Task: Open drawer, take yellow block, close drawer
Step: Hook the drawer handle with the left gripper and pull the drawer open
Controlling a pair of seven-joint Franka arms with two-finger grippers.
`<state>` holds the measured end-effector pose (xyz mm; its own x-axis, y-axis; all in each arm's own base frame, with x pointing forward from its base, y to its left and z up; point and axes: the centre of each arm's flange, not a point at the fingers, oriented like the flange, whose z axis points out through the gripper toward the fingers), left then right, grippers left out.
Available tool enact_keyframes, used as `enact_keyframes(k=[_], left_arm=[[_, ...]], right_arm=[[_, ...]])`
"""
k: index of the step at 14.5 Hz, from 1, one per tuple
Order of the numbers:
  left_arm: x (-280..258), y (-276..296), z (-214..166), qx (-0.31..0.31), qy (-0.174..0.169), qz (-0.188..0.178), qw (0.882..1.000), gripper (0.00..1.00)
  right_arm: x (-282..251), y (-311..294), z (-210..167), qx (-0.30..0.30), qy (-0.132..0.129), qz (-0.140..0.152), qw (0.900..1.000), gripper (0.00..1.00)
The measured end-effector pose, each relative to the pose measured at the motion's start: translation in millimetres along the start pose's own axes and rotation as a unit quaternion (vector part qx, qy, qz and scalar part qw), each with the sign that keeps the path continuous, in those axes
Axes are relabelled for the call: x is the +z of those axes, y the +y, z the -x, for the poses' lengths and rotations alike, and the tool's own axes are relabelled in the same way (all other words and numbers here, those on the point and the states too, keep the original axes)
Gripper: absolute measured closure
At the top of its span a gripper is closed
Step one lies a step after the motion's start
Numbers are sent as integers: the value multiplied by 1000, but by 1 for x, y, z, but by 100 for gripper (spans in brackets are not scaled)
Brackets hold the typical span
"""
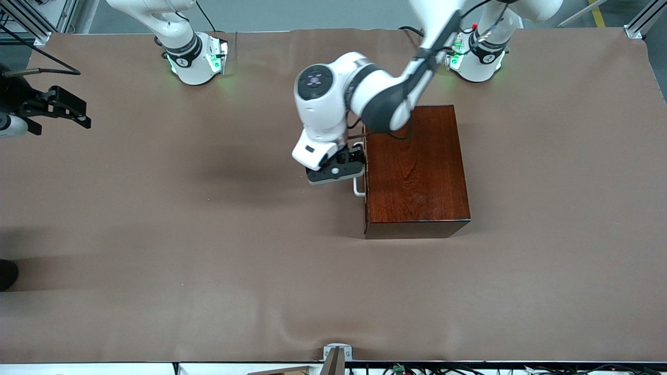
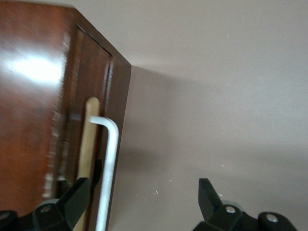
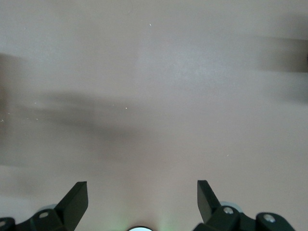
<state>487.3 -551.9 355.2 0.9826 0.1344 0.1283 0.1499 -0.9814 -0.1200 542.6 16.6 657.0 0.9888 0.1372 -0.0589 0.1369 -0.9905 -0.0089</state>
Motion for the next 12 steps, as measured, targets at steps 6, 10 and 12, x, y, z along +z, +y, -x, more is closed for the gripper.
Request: enact_keyframes(k=[6, 10, 12], left_arm=[[42, 2, 16, 29, 17, -83, 996, 0], [61, 6, 24, 38, 15, -100, 994, 0], [64, 8, 26, 39, 14, -101, 994, 0]], right_arm=[[0, 0, 0, 0, 0, 0, 1000, 0], [0, -1, 0, -1, 0, 0, 1000, 0], [0, -1, 0, -1, 0, 0, 1000, 0]])
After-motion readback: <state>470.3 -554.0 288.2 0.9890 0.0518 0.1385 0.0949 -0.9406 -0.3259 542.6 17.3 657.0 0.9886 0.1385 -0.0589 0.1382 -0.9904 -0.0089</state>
